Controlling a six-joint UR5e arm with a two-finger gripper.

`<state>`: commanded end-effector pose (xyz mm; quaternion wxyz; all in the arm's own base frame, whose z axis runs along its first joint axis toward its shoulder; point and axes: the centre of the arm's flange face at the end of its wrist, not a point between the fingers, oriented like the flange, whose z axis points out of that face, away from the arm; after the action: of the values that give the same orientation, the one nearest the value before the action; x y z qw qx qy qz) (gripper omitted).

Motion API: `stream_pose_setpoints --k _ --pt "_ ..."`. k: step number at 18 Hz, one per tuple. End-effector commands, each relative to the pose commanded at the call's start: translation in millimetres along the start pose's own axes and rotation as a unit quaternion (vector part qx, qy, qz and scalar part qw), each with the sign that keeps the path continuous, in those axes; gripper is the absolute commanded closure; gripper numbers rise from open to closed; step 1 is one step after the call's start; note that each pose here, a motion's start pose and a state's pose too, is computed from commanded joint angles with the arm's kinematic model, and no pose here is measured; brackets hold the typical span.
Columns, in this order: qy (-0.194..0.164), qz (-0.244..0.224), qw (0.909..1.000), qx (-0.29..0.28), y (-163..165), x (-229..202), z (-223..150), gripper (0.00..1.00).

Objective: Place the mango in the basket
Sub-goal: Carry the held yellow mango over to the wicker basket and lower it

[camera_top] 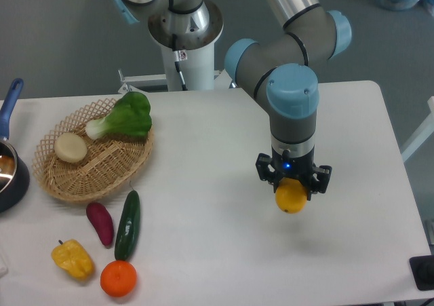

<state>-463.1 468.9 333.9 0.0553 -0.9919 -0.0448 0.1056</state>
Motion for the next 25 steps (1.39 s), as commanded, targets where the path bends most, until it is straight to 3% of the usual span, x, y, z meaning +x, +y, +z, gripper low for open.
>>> stream_pose_setpoints --k 8,12,14,20,25 --pt "-0.001 -0.002 1.0 0.006 0.2 -2.0 -6.6 0.81" --pt "0.035 -0.008 0.999 0.027 5.6 2.8 -23.5 0.81" --pt "0.035 -0.003 0.9986 0.039 4.8 15.5 -43.8 0.81" --pt "0.064 0.099 0.992 0.045 -16.3 165.2 -73.3 0.82" --pt "0.075 0.223 0.9708 0.048 -47.0 302.7 -86.7 0.81"
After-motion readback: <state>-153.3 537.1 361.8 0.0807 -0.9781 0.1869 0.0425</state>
